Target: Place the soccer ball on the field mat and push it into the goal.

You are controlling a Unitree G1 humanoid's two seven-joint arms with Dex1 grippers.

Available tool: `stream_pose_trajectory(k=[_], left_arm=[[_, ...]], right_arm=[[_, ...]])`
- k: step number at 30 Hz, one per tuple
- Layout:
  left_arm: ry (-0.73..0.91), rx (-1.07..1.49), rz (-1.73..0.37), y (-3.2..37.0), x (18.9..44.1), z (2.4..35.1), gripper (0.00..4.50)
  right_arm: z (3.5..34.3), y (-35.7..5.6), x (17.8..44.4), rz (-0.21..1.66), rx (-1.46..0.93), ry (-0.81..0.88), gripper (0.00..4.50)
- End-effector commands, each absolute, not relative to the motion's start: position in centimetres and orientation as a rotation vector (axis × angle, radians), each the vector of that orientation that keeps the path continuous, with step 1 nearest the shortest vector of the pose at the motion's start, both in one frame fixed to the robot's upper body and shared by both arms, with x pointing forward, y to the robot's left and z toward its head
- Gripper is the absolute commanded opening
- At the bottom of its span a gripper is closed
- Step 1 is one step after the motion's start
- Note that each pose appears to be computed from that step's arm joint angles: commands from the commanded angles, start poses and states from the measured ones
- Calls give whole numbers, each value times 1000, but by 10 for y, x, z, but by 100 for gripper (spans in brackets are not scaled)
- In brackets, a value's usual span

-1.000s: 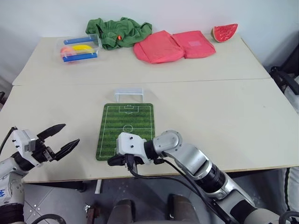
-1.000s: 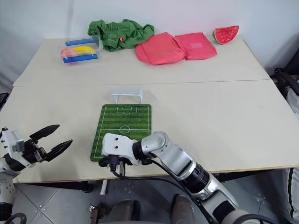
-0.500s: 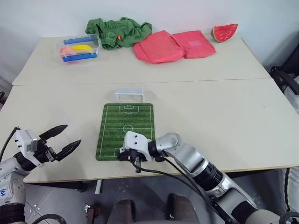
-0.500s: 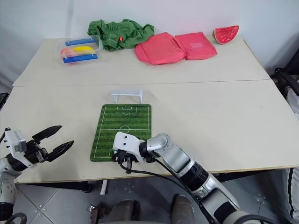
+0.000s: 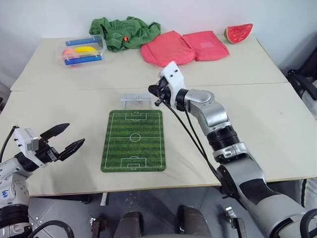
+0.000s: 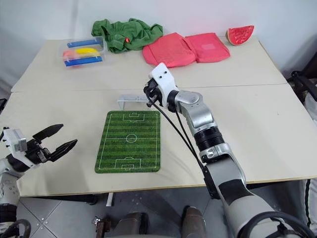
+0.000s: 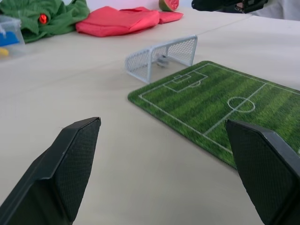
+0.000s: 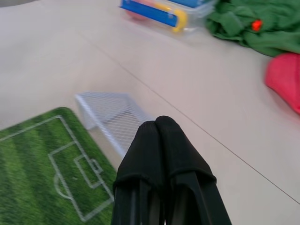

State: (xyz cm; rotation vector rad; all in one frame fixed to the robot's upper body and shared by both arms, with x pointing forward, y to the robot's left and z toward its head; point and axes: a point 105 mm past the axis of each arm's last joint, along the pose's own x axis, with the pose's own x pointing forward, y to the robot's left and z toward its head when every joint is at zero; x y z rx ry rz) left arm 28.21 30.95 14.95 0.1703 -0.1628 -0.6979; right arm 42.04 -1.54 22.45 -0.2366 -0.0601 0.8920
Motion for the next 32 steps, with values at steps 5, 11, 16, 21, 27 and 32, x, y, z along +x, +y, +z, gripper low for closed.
stream_pose_trajectory(k=[5, 11, 16, 21, 27, 32], left_arm=[[-159, 182, -675, 319, 279, 153, 450], [-130, 162, -637, 333, 268, 148, 450], [-110, 146, -594, 346, 256, 144, 450], [-98, 137, -533, 361, 243, 144, 450], [-112, 122, -478, 370, 234, 146, 450], [-114, 126, -456, 374, 234, 149, 450]], right_arm=[[211, -51, 379, 1148, -318, -45, 62], [187, -105, 353, 1329, -385, 28, 270], [164, -148, 336, 1425, -424, 113, 446], [151, -180, 336, 1377, -414, 120, 446], [140, -200, 341, 1273, -411, 124, 446], [143, -205, 337, 1166, -367, 56, 446]])
